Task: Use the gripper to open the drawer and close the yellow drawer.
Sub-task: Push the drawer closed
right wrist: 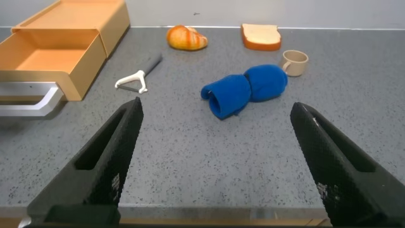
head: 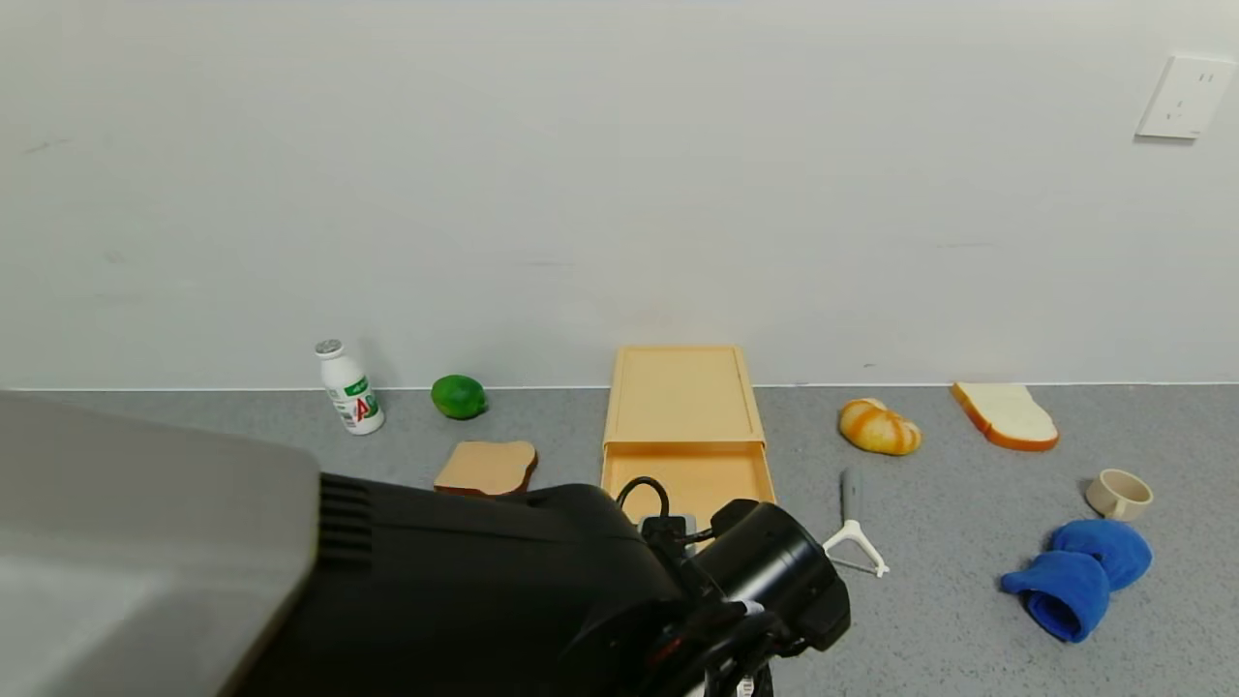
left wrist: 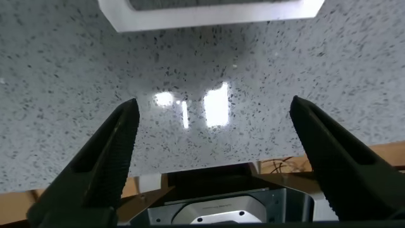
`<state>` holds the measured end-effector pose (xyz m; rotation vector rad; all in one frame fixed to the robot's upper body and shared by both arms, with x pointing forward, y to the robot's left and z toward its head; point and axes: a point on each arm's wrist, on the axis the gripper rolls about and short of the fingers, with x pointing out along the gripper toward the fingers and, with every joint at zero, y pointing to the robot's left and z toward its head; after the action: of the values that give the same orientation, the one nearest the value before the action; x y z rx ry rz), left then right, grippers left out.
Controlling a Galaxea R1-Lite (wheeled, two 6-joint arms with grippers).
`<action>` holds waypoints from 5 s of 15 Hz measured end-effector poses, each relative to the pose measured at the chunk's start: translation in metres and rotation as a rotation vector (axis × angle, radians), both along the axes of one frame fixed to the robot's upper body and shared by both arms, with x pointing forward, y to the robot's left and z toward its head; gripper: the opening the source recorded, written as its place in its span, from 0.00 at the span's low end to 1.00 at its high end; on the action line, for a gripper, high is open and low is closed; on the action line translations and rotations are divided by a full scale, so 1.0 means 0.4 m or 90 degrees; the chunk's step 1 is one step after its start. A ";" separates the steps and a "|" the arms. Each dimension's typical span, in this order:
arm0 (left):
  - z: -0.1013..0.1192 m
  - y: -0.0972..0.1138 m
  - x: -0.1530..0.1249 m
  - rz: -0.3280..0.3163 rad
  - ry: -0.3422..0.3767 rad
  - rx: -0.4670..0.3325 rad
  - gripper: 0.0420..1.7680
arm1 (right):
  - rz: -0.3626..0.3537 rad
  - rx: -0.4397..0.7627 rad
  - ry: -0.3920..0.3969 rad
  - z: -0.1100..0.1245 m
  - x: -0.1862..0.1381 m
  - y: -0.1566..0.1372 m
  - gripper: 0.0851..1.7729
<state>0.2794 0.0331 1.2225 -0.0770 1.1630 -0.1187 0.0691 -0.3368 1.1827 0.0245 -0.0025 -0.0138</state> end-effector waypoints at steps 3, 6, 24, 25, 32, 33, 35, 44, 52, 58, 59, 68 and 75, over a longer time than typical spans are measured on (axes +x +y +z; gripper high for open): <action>-0.039 -0.023 -0.002 0.012 0.013 0.011 0.97 | 0.000 0.000 0.000 0.000 0.000 0.000 0.96; -0.062 -0.034 0.005 0.018 0.001 0.022 0.97 | 0.000 0.000 0.000 0.000 0.000 0.000 0.96; -0.154 -0.061 0.017 0.042 -0.100 0.048 0.97 | 0.000 0.000 0.000 0.000 0.000 0.000 0.96; -0.155 -0.062 0.018 0.042 -0.101 0.048 0.97 | 0.000 0.000 0.000 0.000 0.000 0.000 0.96; -0.152 -0.065 0.030 0.053 -0.121 0.052 0.97 | 0.000 0.000 0.000 0.000 0.000 0.000 0.96; -0.150 -0.066 0.031 0.054 -0.123 0.051 0.97 | 0.000 0.000 0.000 0.000 0.000 0.000 0.96; -0.147 -0.066 0.034 0.053 -0.128 0.052 0.97 | 0.000 0.000 0.000 0.000 0.000 0.000 0.96; -0.133 -0.066 0.057 0.058 -0.151 0.056 0.97 | 0.000 0.000 0.000 0.000 0.000 0.000 0.96; -0.116 -0.066 0.101 0.055 -0.170 0.057 0.97 | 0.000 0.000 0.000 0.000 0.000 0.000 0.96; -0.102 -0.065 0.141 0.051 -0.183 0.058 0.97 | 0.000 0.000 0.000 0.000 0.000 0.000 0.96; -0.102 -0.065 0.148 0.051 -0.184 0.058 0.97 | 0.000 0.000 0.000 0.000 0.000 0.000 0.96; -0.090 -0.062 0.194 0.048 -0.197 0.059 0.97 | 0.000 0.000 0.000 0.000 0.000 0.000 0.96; -0.090 -0.053 0.263 0.053 -0.210 0.064 0.97 | 0.000 0.000 0.000 0.000 0.000 0.000 0.96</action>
<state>0.3845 0.0117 1.1864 -0.0163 0.8331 0.0013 0.0691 -0.3368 1.1828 0.0245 -0.0029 -0.0138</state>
